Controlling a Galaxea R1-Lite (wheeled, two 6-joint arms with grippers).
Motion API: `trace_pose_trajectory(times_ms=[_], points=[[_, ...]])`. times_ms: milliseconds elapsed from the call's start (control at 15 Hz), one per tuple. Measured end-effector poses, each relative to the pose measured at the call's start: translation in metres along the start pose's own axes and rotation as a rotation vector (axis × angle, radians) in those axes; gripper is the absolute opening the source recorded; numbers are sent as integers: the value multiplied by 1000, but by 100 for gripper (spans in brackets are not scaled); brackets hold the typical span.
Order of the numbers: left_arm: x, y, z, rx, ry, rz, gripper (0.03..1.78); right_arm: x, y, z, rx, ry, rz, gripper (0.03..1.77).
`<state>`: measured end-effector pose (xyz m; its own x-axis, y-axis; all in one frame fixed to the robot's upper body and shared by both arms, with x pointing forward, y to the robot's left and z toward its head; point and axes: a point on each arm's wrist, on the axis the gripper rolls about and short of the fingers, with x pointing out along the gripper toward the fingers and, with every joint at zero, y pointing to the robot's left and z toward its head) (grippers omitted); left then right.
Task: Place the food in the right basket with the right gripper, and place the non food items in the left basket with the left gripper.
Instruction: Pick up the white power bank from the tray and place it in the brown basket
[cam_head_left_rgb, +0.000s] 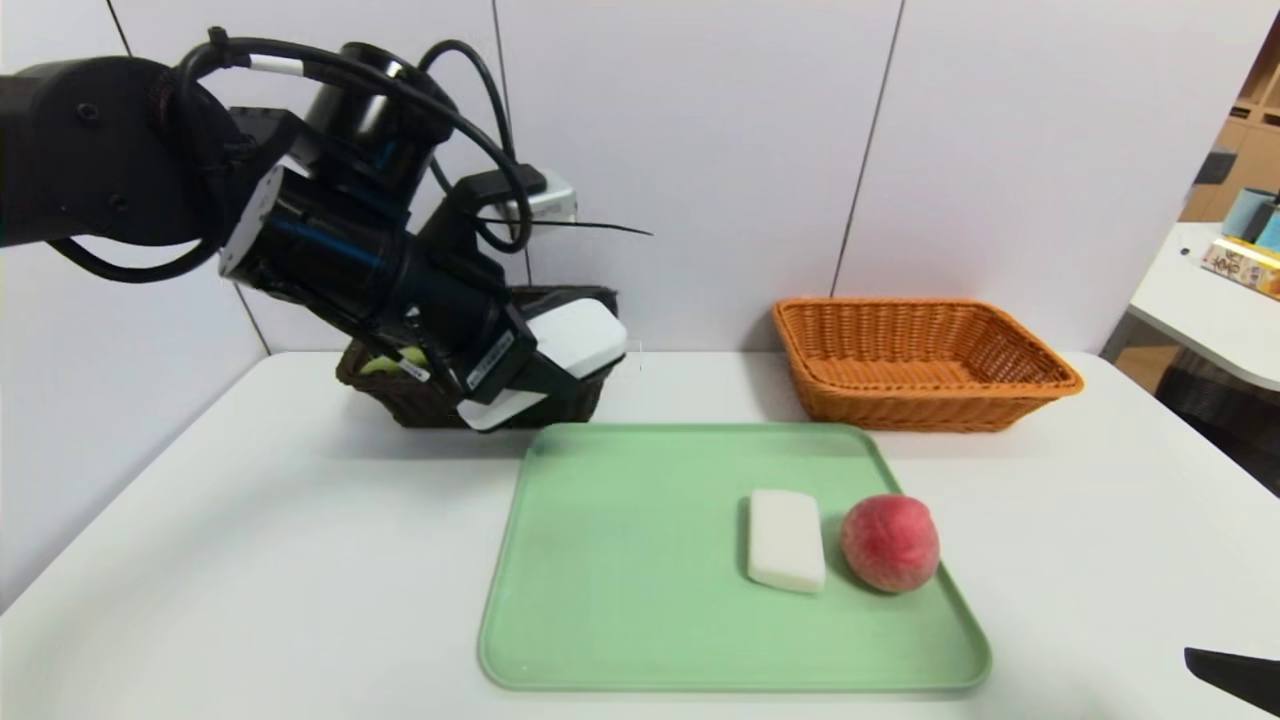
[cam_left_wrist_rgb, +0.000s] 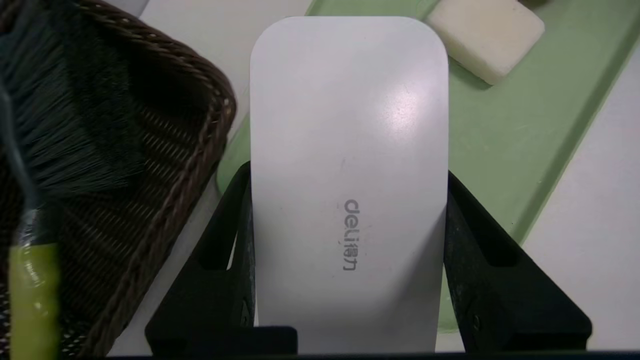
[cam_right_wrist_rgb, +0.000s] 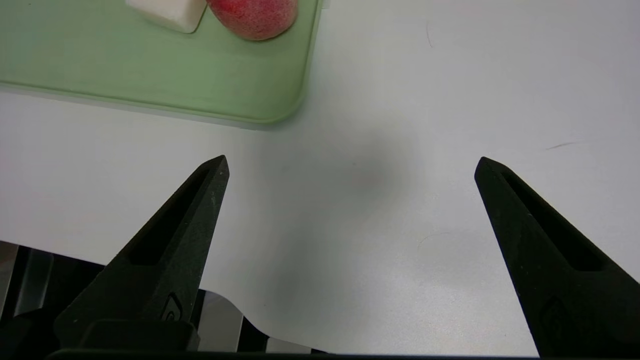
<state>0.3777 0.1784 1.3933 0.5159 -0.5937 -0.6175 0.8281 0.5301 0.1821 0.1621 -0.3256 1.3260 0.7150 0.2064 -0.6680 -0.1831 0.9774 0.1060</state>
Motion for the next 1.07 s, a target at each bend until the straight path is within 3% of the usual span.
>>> trace_pose_trajectory(times_ms=[333, 600, 1067], points=[[-14, 57, -7, 46, -35, 131, 102, 1, 0, 0, 1, 7, -5, 170], [-1, 102, -22, 126, -35, 193, 102, 1, 0, -1, 2, 7, -9, 170], [25, 166, -59, 85, -67, 354, 102, 1, -1, -2, 2, 10, -8, 170]])
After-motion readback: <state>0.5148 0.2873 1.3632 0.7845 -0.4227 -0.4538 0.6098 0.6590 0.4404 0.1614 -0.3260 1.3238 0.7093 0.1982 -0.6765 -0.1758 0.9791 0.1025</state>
